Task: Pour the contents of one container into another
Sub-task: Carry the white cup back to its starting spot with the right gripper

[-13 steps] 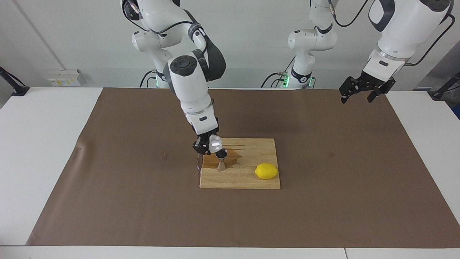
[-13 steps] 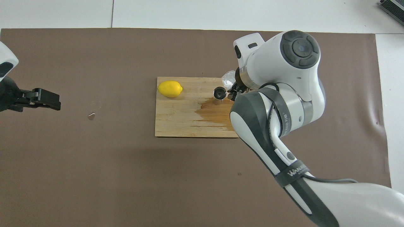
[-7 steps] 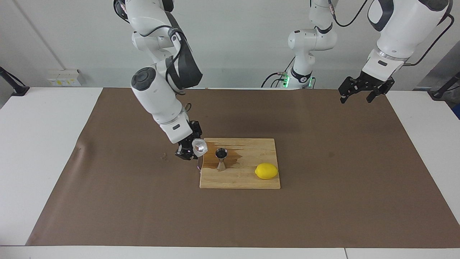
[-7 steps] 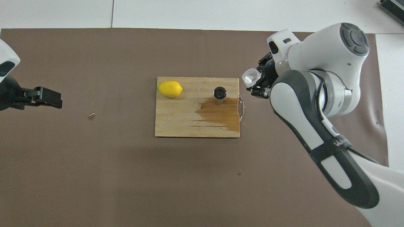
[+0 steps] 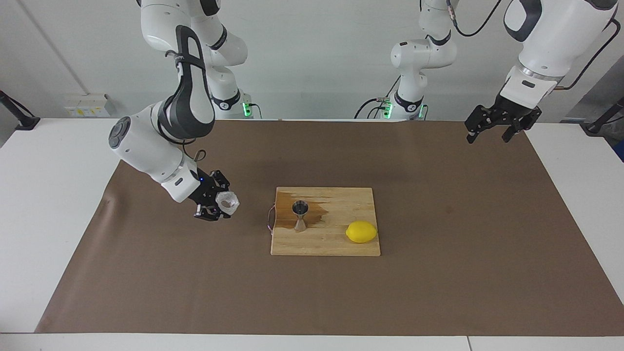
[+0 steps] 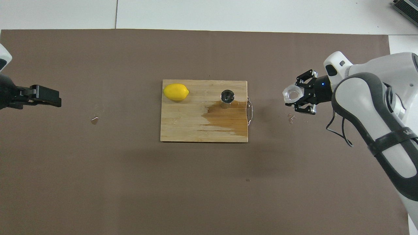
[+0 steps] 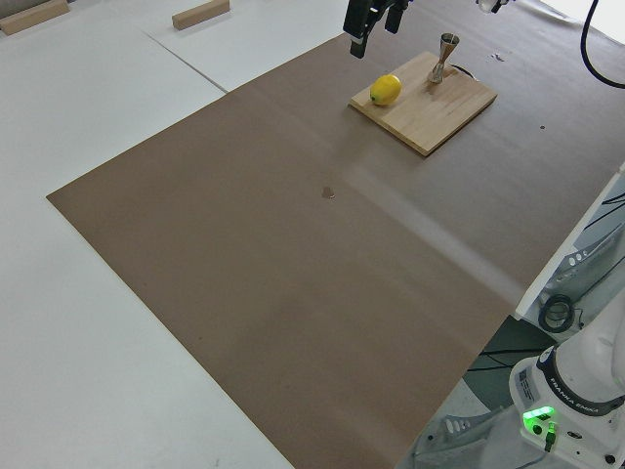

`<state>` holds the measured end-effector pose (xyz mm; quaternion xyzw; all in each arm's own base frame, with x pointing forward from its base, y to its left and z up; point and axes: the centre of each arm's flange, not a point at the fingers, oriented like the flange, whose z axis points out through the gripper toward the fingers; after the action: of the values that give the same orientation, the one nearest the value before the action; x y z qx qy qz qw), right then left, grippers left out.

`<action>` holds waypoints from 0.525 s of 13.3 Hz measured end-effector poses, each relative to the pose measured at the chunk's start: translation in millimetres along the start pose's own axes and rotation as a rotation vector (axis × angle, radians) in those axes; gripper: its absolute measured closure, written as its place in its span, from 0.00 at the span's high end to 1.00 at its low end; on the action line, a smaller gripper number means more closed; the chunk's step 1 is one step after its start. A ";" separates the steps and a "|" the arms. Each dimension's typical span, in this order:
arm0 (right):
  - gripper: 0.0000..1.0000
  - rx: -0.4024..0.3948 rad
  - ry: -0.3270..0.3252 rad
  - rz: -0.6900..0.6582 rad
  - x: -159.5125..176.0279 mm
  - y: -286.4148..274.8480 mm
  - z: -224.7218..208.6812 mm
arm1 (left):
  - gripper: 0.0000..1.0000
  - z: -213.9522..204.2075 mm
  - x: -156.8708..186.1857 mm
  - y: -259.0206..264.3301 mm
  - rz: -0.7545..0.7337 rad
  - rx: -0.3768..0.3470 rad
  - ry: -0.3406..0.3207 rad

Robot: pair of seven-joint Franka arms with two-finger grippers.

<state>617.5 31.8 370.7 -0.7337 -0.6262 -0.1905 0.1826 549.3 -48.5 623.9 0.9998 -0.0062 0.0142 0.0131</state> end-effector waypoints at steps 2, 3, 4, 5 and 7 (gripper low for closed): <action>0.51 -0.011 0.043 -0.031 -38.8 -17.4 17.0 | 1.00 0.3 -0.2 -0.6 -0.001 0.000 -0.003; 0.51 -0.006 0.050 -0.043 -56.2 -25.2 22.6 | 1.00 0.5 -0.2 -3.2 -0.006 0.000 -0.004; 0.51 0.000 0.054 -0.048 -69.0 -30.7 25.8 | 1.00 0.9 -0.2 -5.6 -0.010 0.001 -0.006; 0.51 -0.001 0.074 -0.047 -77.4 -34.5 28.8 | 1.00 1.2 -0.1 -6.8 -0.012 0.001 -0.007; 0.51 -0.011 0.141 -0.061 -89.7 -41.6 41.2 | 1.00 1.4 -0.2 -7.6 -0.014 0.001 -0.008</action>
<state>565.6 -17.3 290.9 -0.7001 -0.6327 -0.2506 0.2161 549.2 -40.9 622.3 0.9999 0.0007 0.0101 0.0127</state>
